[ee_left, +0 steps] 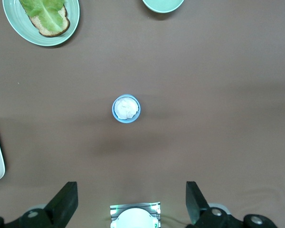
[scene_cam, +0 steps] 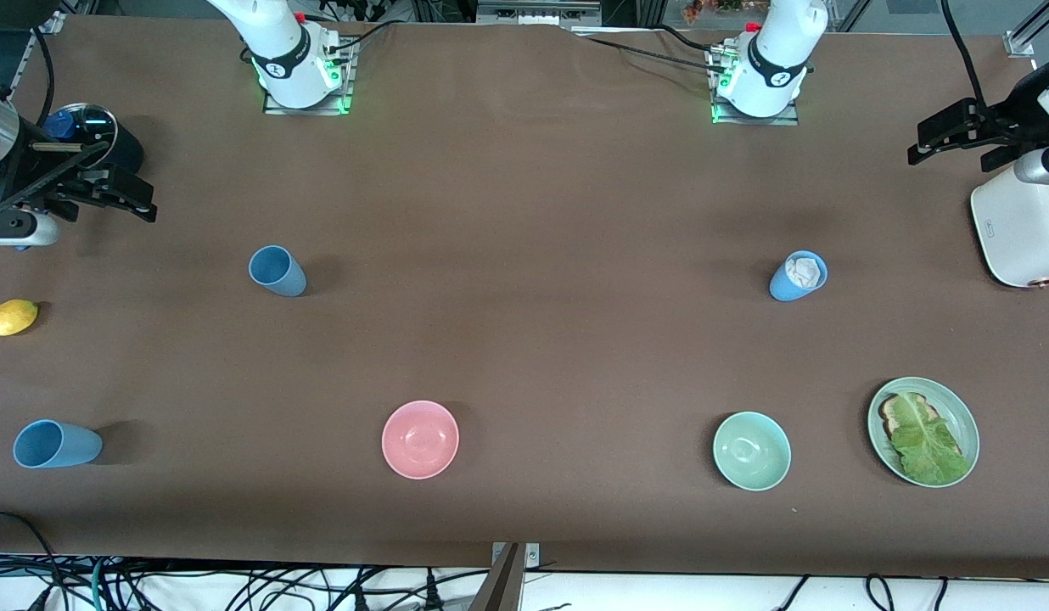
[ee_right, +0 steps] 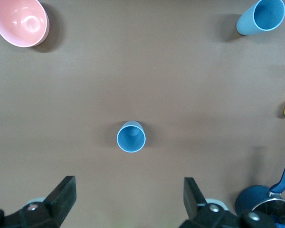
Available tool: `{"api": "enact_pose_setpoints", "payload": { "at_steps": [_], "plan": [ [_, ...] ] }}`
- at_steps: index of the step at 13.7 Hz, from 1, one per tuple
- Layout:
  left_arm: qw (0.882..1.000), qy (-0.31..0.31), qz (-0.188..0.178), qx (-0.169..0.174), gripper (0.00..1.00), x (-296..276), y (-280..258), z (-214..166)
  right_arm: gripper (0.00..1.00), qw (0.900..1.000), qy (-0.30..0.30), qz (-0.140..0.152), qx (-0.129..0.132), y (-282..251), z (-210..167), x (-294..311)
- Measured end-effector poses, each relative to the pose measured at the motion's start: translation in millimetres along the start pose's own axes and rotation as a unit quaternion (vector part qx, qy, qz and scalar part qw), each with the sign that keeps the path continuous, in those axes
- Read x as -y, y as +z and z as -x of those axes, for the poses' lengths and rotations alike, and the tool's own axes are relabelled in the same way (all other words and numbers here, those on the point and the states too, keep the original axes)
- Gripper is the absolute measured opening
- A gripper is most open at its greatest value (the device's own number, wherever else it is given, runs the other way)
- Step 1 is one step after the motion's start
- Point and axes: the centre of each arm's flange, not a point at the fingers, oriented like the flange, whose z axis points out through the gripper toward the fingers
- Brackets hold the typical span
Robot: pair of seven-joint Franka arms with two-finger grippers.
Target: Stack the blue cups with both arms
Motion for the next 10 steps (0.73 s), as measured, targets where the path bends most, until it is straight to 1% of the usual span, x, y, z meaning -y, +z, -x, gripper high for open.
{"api": "enact_pose_setpoints", "payload": {
  "at_steps": [3, 10],
  "plan": [
    [1.0, 0.001, 0.0, 0.0, 1.0, -0.2, 0.0, 0.0, 1.0, 1.0, 0.007, 0.0, 0.004, -1.6, 3.0, 0.6],
    [1.0, 0.002, 0.0, 0.0, 1.0, -0.6, -0.3, -0.1, 1.0, 1.0, 0.007, 0.0, 0.003, -3.6, 4.2, 0.8]
  ]
}}
